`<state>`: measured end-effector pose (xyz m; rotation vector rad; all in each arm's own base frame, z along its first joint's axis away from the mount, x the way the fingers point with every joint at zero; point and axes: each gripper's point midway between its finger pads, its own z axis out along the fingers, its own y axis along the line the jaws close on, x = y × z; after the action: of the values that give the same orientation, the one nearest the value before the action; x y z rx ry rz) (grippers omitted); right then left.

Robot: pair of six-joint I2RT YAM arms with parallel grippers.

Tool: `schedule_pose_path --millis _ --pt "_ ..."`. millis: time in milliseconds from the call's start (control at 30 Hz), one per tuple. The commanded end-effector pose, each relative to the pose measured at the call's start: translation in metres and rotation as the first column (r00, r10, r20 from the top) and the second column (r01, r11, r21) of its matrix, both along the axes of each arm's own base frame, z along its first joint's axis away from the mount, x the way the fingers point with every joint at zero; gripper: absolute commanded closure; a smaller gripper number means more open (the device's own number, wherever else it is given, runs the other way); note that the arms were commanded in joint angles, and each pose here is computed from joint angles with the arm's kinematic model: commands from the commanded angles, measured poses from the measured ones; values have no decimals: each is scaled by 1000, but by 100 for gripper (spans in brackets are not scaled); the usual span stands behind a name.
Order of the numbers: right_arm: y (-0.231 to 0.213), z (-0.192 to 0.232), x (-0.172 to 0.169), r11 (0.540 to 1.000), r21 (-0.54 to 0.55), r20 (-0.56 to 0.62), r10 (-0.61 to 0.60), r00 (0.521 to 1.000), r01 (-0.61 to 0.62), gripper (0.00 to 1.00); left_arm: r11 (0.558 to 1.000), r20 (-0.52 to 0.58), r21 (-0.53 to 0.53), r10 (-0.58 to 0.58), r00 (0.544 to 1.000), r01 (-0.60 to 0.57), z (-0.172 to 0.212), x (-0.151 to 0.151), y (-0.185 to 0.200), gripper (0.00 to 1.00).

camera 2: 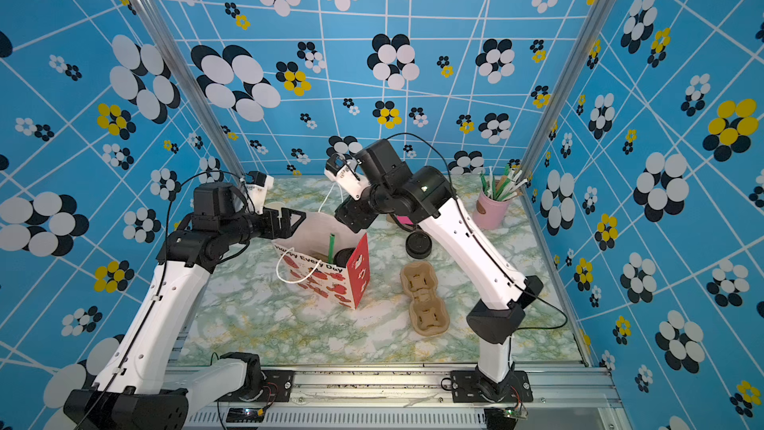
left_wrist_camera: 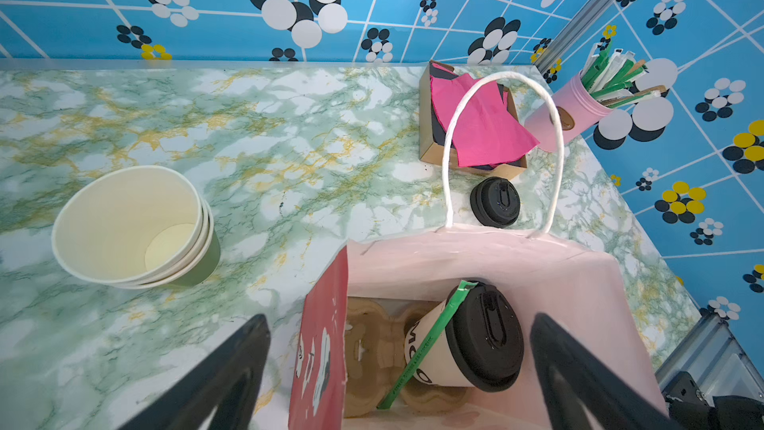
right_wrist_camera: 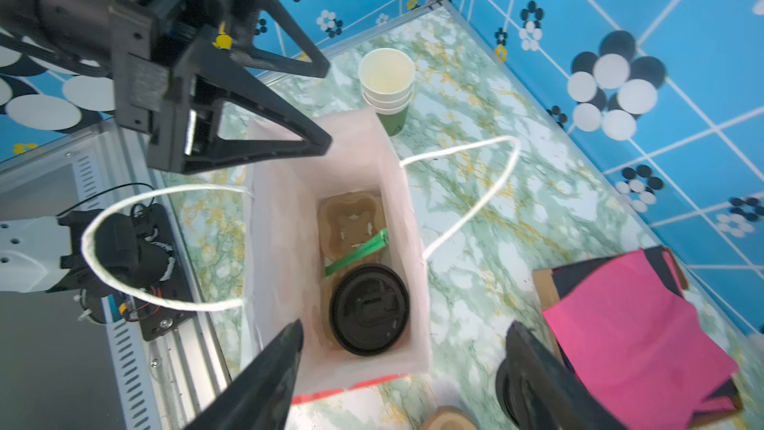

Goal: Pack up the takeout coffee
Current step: 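Raise the right gripper out of the bag and move it over the napkin box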

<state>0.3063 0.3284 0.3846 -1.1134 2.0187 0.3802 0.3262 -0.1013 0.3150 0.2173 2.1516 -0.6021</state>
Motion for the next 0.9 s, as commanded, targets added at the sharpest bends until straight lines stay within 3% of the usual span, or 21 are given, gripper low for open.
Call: schedule_pose_path --millis 0,200,333,600,867 --pt "-40 -6 32 988 -39 66 -150 987 152 19 1000 21 -1 -2 1000 2 4 -2 1 1" --pt "-98 -41 75 941 -22 43 -337 940 338 14 1000 19 -6 -1 1000 1 3 -1 1 1" --pt "-120 -91 105 906 -80 -24 -418 908 415 13 1000 19 -8 -1 1000 1 4 -1 1 1" --pt "-129 -174 161 842 -247 -69 -509 858 480 14 1000 18 -2 4 1000 -4 2 -2 2 1" --pt "-125 -238 194 778 -362 -114 -583 805 513 22 1000 16 14 9 1000 -9 -3 -3 4 1"
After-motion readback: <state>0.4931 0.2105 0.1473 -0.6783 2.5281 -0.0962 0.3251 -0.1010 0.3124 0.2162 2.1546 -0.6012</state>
